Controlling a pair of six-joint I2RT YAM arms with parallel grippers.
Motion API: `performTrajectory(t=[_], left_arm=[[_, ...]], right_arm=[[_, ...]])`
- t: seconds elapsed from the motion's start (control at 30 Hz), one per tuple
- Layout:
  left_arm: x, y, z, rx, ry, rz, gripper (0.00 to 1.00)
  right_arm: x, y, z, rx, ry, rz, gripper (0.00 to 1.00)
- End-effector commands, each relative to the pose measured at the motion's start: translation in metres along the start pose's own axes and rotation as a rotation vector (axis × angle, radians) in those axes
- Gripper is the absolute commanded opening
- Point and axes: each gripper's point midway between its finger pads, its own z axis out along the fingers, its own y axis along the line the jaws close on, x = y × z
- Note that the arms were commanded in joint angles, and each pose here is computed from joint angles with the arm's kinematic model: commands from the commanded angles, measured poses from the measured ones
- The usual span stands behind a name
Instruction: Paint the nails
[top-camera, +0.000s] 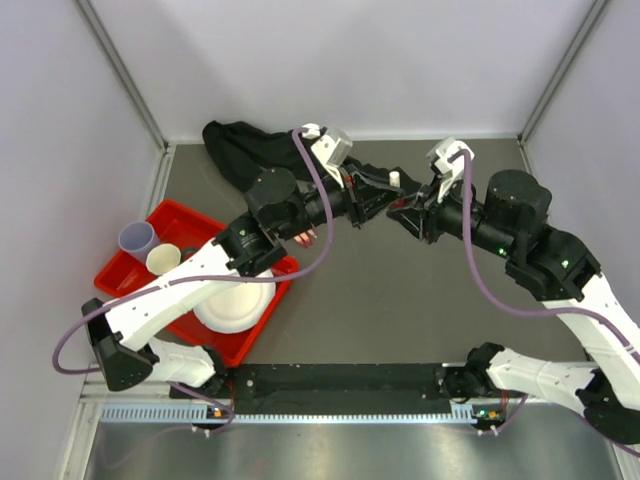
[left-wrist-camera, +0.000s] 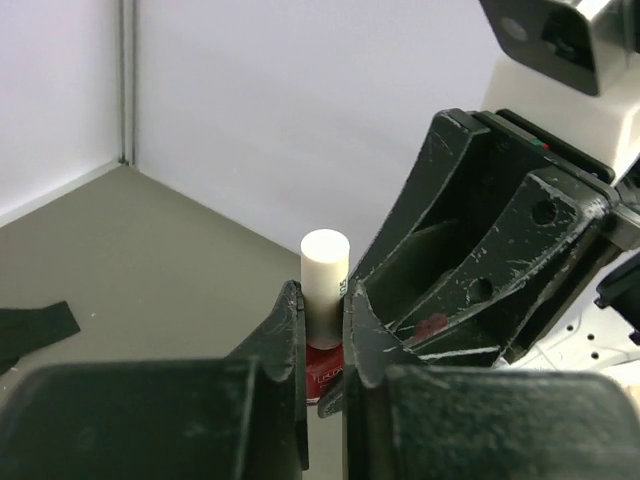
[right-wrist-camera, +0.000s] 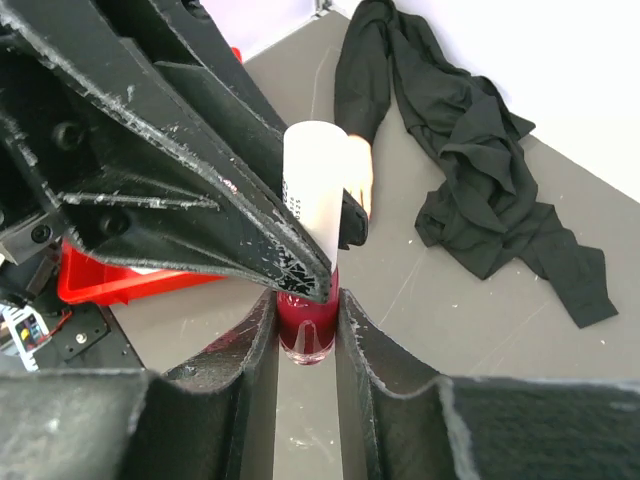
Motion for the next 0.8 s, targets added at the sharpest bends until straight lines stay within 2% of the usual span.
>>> performTrajectory(t=[0.0, 0.07, 0.1, 0.17, 0.2, 0.23, 0.3, 0.33, 0.37, 0.43, 0.47, 0.53, 0.63, 0.67, 0.7, 0.73, 0.77], left_arm=[[-0.028, -0.032, -0.004, 0.146, -0.071, 0.048, 0.00], [-0.022, -0.046, -0.011, 0.244, -0.054, 0.068, 0.00], [-0.025, -0.071, -0.021, 0.388, -0.058, 0.085, 0.00], [-0.018, -0.087, -0.033, 0.522, -0.048, 0.088, 0.00], [-0.011, -0.106, -0.047, 0.652, -0.003, 0.067, 0.00], [-0.017, -0.117, -0.054, 0.729, -0.034, 0.085, 0.00], [-0.004, -0.135, -0.072, 0.889, 0.055, 0.018, 0.00], [-0.012, -0.146, -0.084, 0.980, 0.005, 0.065, 0.00], [-0.005, -0.150, -0.090, 1.030, 0.074, -0.038, 0.00], [-0.010, -0.164, -0.112, 1.162, 0.018, 0.018, 0.00], [-0.006, -0.163, -0.112, 1.173, 0.064, -0.054, 0.00], [-0.006, -0.162, -0.107, 1.174, 0.067, -0.069, 0.00], [0.000, -0.151, -0.086, 1.066, 0.105, -0.090, 0.00], [0.000, -0.140, -0.071, 0.950, 0.097, -0.076, 0.02], [0.005, -0.130, -0.062, 0.868, 0.114, -0.073, 0.09], [0.000, -0.123, -0.055, 0.791, 0.096, -0.042, 0.28], [-0.011, -0.114, -0.051, 0.699, 0.029, 0.030, 0.38]], right_arm=[[-0.032, 0.018, -0.016, -0.088, -0.111, -0.032, 0.00], [-0.033, 0.027, -0.021, -0.135, -0.132, -0.034, 0.00], [-0.035, 0.038, -0.024, -0.199, -0.147, -0.043, 0.00], [-0.033, 0.052, -0.029, -0.276, -0.158, -0.051, 0.00], [-0.039, 0.066, -0.038, -0.360, -0.191, -0.063, 0.00], [-0.039, 0.075, -0.044, -0.409, -0.201, -0.068, 0.00], [-0.038, 0.099, -0.059, -0.563, -0.224, -0.083, 0.00], [-0.037, 0.107, -0.064, -0.613, -0.228, -0.083, 0.00], [-0.034, 0.120, -0.073, -0.707, -0.215, -0.069, 0.00], [-0.038, 0.130, -0.081, -0.779, -0.237, -0.067, 0.00], [-0.037, 0.134, -0.084, -0.807, -0.227, -0.046, 0.00], [-0.037, 0.133, -0.085, -0.795, -0.235, -0.039, 0.00], [-0.035, 0.125, -0.078, -0.733, -0.225, -0.034, 0.00], [-0.033, 0.118, -0.073, -0.681, -0.212, -0.028, 0.00], [-0.031, 0.114, -0.070, -0.655, -0.203, -0.027, 0.00], [-0.030, 0.110, -0.068, -0.623, -0.195, -0.026, 0.00], [-0.027, 0.101, -0.063, -0.563, -0.183, -0.025, 0.00]])
